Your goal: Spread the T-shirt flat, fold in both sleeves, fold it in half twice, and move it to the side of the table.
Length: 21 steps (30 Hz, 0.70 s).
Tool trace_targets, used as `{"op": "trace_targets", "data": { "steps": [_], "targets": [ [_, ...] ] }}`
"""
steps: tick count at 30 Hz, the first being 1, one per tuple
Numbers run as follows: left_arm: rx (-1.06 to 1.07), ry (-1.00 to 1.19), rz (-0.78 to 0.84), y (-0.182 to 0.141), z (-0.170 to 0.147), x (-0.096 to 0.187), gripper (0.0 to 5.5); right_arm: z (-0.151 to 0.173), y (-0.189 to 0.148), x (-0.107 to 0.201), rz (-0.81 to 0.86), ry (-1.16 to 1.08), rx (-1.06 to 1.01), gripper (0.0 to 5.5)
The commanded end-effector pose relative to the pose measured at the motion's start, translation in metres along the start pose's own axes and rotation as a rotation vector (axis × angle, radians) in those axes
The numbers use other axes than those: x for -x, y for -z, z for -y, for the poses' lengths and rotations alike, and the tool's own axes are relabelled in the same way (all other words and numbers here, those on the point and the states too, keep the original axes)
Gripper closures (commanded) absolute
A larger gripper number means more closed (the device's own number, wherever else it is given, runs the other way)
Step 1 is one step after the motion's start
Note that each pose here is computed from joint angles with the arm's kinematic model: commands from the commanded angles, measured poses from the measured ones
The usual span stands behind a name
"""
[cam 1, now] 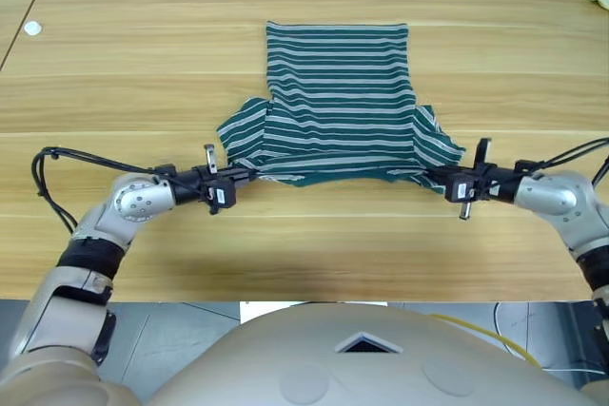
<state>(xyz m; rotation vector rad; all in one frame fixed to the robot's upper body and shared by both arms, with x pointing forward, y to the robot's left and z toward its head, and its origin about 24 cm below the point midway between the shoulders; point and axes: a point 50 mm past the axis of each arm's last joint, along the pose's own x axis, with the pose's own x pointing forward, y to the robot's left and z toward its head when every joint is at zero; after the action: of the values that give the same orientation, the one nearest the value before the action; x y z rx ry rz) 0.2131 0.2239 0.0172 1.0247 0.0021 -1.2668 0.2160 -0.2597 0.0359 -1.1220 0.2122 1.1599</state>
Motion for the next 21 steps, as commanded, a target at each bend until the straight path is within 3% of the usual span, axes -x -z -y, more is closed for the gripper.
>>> {"op": "trace_targets", "data": {
  "steps": [1, 8, 13, 21],
  "targets": [
    [0.08, 0.151, -0.075, 0.009, 0.028, 0.017, 5.5, -0.007, 0.002, 0.012, -0.009, -0.039, -0.03, 4.94],
    [0.111, 0.189, -0.071, 0.005, 0.037, 0.025, 5.5, -0.022, 0.001, 0.019, 0.008, -0.117, -0.064, 3.88],
    [0.156, 0.2, -0.008, -0.004, 0.04, 0.029, 5.5, -0.032, -0.016, 0.029, 0.133, -0.164, -0.098, 3.17],
    [0.277, 0.099, 0.225, -0.026, 0.019, 0.037, 4.33, -0.023, -0.047, 0.042, 0.362, -0.116, -0.137, 2.01]
  ]
}}
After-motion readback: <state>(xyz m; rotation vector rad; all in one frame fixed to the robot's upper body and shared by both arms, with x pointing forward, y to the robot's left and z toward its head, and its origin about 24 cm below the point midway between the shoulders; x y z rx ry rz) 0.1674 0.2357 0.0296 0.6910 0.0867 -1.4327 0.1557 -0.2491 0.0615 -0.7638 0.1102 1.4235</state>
